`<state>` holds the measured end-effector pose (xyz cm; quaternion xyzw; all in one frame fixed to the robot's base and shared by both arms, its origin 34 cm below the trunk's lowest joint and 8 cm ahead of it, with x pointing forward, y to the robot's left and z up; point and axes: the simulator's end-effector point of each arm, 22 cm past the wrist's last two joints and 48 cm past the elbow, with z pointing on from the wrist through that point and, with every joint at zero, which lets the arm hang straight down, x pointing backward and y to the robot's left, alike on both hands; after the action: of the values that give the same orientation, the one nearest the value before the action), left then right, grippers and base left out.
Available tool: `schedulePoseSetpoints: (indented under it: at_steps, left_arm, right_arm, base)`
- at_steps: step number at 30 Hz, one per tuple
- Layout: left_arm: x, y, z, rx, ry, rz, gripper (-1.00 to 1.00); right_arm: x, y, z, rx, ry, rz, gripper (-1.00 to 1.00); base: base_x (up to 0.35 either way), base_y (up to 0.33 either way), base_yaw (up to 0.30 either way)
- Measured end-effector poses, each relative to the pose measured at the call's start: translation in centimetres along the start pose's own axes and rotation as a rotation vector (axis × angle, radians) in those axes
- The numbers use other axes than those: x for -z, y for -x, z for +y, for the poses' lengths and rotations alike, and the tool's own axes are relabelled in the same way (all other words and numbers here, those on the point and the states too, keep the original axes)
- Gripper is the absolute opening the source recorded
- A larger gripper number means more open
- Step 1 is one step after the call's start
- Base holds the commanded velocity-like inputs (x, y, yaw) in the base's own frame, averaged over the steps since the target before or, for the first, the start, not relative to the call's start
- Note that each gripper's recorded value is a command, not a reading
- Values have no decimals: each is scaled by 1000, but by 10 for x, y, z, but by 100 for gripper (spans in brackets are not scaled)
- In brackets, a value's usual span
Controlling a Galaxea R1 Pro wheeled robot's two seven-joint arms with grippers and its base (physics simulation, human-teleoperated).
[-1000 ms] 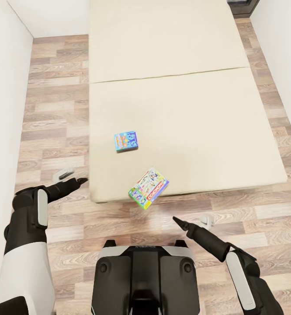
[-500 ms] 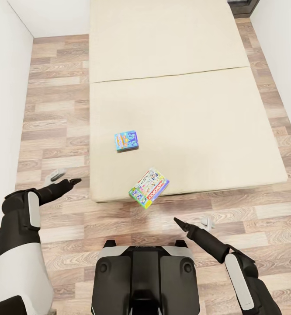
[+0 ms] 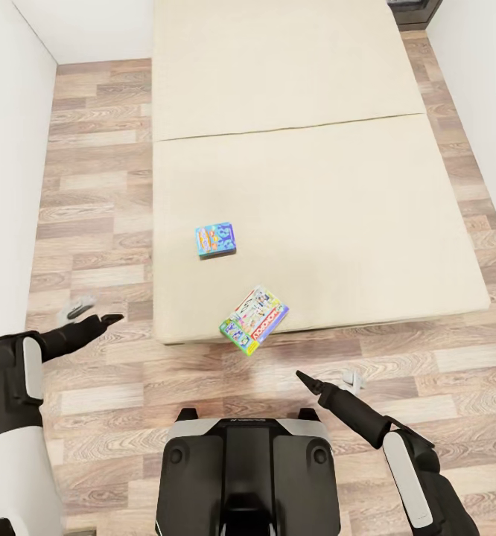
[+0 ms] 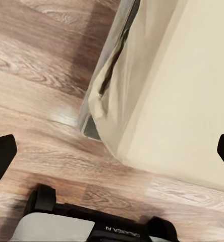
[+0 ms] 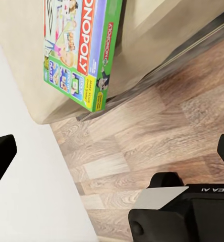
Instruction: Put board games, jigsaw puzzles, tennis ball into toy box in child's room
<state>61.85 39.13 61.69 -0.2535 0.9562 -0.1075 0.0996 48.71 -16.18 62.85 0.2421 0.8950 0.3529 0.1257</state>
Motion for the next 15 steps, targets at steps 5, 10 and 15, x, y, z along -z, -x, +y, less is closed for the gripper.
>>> schedulePoseSetpoints:
  at_steps: [5,10,15]
  left_arm:
    - [10,-22,37,-8,56,40,100]
    - [19,-31,56,-18,65,62,100]
    - [23,-35,62,-22,43,79,100]
  right_arm:
    - [0,0,1,0,2,1,100]
    - [0,0,1,1,3,1,100]
    - [1,2,1,2,3,-2,100]
  base:
    - [0,0,0]
    - [0,0,0]
    - [0,0,0]
